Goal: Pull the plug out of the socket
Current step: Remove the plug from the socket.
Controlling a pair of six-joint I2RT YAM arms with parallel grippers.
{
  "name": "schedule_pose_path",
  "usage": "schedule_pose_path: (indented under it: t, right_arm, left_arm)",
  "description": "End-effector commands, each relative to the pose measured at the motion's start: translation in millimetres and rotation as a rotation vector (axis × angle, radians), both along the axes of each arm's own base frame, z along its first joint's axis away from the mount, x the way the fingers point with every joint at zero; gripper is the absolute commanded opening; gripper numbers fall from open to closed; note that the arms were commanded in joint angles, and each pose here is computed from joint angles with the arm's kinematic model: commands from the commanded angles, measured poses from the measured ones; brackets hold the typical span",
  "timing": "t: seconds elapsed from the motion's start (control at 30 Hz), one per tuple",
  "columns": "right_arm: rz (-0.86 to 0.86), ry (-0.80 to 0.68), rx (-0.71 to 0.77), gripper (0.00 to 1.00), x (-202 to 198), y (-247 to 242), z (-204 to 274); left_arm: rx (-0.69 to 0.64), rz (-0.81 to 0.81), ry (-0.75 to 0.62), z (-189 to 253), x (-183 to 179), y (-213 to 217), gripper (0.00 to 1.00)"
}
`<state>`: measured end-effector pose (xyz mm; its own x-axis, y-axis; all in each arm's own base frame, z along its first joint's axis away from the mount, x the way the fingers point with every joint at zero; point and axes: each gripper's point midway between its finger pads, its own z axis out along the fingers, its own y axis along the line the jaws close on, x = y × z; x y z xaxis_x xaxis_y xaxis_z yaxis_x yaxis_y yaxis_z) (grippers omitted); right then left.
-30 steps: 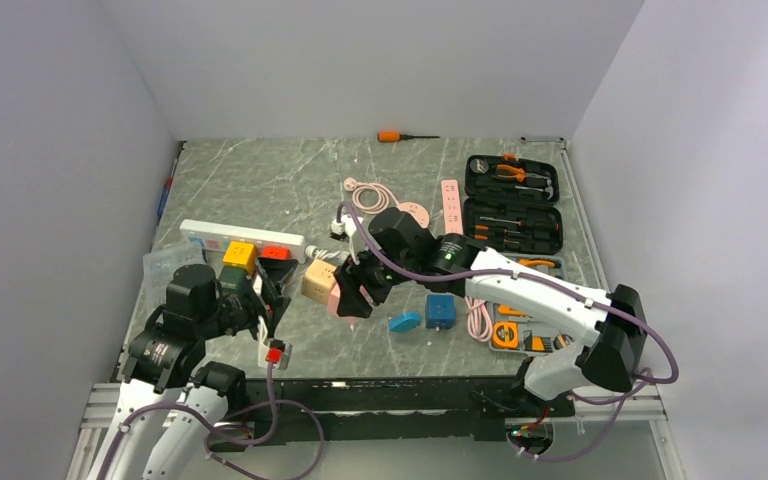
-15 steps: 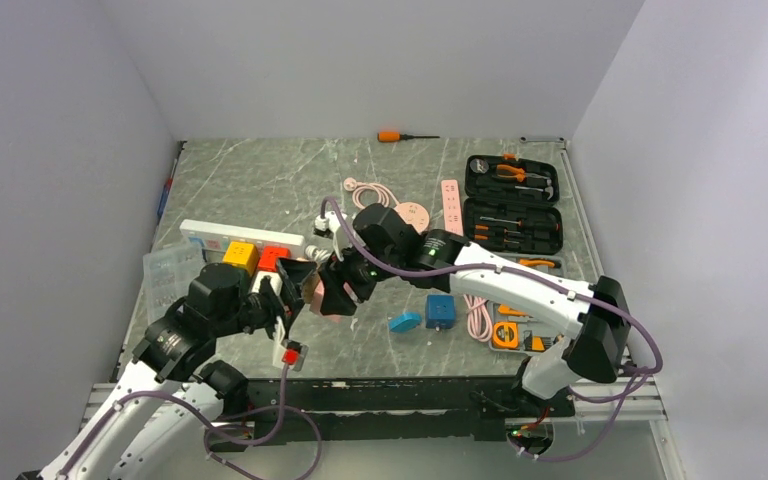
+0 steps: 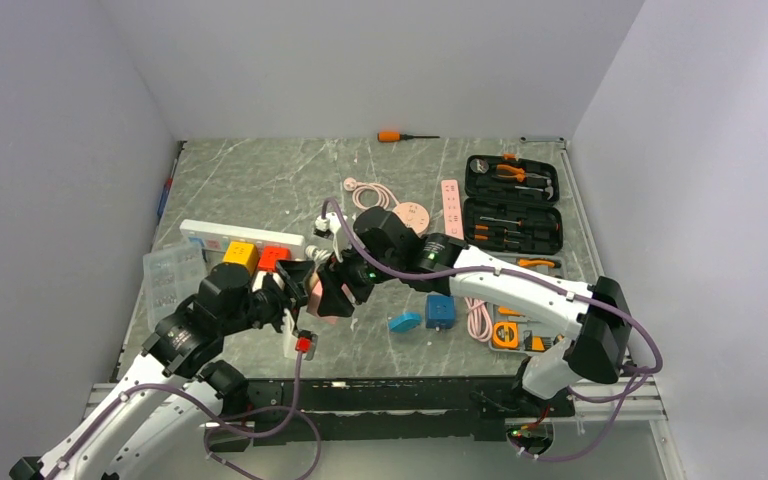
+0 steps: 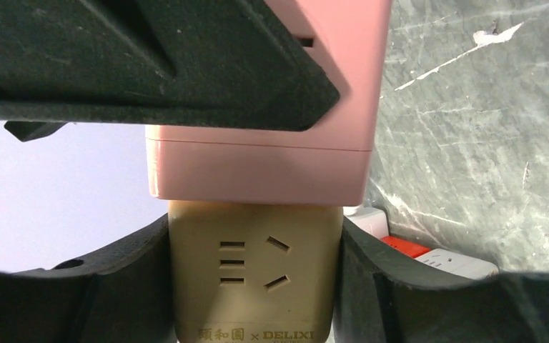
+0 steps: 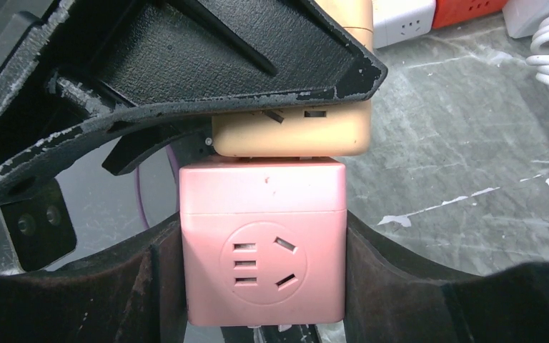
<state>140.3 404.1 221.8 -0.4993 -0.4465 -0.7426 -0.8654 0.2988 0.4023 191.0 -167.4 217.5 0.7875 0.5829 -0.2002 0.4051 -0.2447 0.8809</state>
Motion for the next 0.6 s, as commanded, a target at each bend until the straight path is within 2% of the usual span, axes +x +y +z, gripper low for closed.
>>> schedule_pose_path:
  t: [0.0, 0.17, 0.23, 0.57]
  right_arm:
    - [0.037, -0.042, 0.144, 0.0, -5, 15, 40]
    - [0.037, -0.034, 0.119, 0.0, -4, 14, 29]
    - [0.036, -0.031, 0.104, 0.0, -6, 10, 24]
    - [-0.012, 0.024, 0.038, 0.0, -30, -42, -5]
  left_arm:
    - [-0.09, 0.008, -0.051, 29, 4, -9, 0.32]
    - [-0.093, 0.01, -0.065, 32, 5, -13, 0.06]
    - [-0.079, 0.017, -0.084, 29, 8, -11, 0.0]
    - [0.023, 0.058, -0.17, 9, 24, -3, 0.0]
